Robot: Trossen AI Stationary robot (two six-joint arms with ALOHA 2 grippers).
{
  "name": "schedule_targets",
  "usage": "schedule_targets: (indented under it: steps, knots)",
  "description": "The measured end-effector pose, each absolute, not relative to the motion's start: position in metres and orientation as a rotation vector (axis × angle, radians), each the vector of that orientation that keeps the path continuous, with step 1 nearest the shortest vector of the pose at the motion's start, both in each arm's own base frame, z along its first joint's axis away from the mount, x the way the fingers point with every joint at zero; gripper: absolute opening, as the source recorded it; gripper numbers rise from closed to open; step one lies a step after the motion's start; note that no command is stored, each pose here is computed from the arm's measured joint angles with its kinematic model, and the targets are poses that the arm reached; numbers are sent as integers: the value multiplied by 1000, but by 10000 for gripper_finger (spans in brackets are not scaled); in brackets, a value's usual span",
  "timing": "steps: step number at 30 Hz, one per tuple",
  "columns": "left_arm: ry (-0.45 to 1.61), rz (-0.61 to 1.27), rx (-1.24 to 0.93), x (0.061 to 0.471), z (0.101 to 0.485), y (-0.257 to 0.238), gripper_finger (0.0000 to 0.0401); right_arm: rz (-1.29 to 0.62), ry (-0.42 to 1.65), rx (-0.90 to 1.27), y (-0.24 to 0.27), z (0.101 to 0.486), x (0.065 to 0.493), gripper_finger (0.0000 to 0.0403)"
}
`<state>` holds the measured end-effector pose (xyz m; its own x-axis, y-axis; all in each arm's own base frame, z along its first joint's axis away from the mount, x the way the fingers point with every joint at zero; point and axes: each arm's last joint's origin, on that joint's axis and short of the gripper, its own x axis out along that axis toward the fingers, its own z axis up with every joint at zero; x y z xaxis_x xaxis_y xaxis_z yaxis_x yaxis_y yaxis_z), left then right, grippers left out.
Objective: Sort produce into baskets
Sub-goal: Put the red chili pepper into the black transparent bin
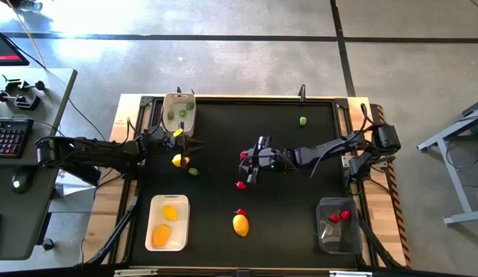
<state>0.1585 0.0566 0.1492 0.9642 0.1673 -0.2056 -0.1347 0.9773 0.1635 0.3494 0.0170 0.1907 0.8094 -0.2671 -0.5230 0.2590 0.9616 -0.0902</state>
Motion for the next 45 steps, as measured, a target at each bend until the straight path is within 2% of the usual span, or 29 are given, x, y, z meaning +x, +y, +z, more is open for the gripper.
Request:
schedule_targets:
  steps: [5,13,17,22,28,37,45]
  knots:
    - [221,122,153,159,149,54,46,-428,576,50,9,188,346,240]
    - [196,26,167,163,150,41,3,-400,674,-12,2,160,352,240]
    - [192,5,171,164,151,37,3,-414,692,-30,-6,143,358,240]
    - [165,-13,179,161,148,34,1,-423,699,-39,-12,140,359,240]
    - [116,-8,181,153,143,32,0,-306,730,-54,-17,136,360,240]
    - [118,-8,180,153,143,32,0,-287,758,-137,-20,123,363,240]
    - [116,-6,162,154,143,33,0,-272,755,-121,-32,121,364,207]
